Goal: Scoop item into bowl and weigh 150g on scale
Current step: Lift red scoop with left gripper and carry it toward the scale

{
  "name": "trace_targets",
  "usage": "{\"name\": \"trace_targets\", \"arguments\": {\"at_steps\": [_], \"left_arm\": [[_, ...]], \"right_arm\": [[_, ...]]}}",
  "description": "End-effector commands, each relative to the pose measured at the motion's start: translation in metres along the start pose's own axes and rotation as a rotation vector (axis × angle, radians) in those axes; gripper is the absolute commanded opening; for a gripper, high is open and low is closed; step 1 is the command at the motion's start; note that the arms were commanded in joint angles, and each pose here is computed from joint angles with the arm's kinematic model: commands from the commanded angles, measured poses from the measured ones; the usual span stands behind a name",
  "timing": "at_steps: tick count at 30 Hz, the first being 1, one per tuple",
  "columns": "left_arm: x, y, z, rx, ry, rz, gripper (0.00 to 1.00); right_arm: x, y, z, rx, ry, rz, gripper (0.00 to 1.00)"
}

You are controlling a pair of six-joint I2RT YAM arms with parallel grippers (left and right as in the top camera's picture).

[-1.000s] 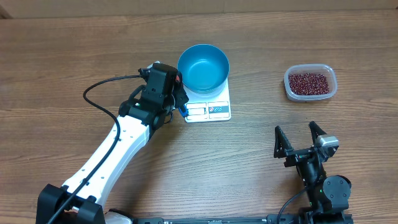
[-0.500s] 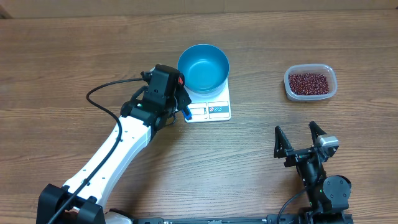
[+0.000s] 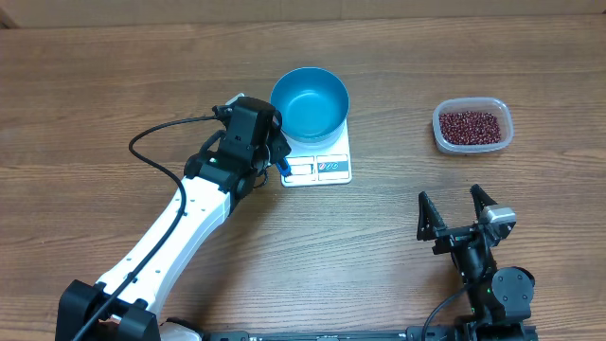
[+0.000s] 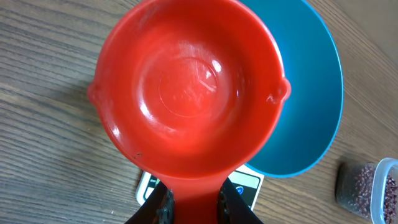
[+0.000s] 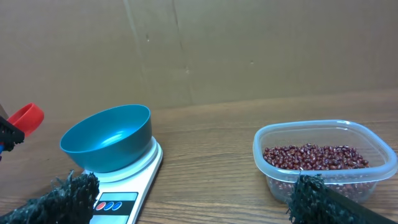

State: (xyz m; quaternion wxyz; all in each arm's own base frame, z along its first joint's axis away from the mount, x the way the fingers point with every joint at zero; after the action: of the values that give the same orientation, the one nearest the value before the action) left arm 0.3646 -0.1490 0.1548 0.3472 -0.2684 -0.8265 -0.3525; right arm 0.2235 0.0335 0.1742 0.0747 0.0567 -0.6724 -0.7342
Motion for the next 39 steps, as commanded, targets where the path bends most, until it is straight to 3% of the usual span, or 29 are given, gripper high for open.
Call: {"name": "trace_targets", "arguments": {"at_steps": [1, 20, 30, 39], "left_arm": [[0.009, 0.008, -0.011, 0.01, -0.027, -0.035, 0.04], [0.014, -0.014, -0.035, 0.013, -0.083, 0.001, 0.04], [0.025, -0.061, -0.065, -0.021, -0.147, 0.076, 0.04], [0.028, -0.076, -0.073, 0.165, -0.164, 0.15, 0.04]], "right_arm": [[0.0, -0.002, -0.003, -0.007, -0.013, -0.001, 1.0], [0.0, -0.002, -0.003, -0.007, -0.013, -0.002, 1.0], [0.0, -0.002, 0.001, -0.027, 0.01, -0.002, 1.0], [0.002, -0.001, 0.028, -0.872, 0.175, 0.082, 1.0]]}}
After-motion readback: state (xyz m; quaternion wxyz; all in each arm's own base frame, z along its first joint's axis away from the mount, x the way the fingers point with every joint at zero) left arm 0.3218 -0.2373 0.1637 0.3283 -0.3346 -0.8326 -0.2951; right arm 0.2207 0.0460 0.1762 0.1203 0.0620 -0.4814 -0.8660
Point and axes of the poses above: each gripper's point midway between its finger pads, its own x axis back along the fingers, its own z axis along the line the jaws close on, y = z × x, the point moved 2 cm from there along x, back along the fingers, and after that the axes turned 5 degrees about x, right-handed, at the moved point
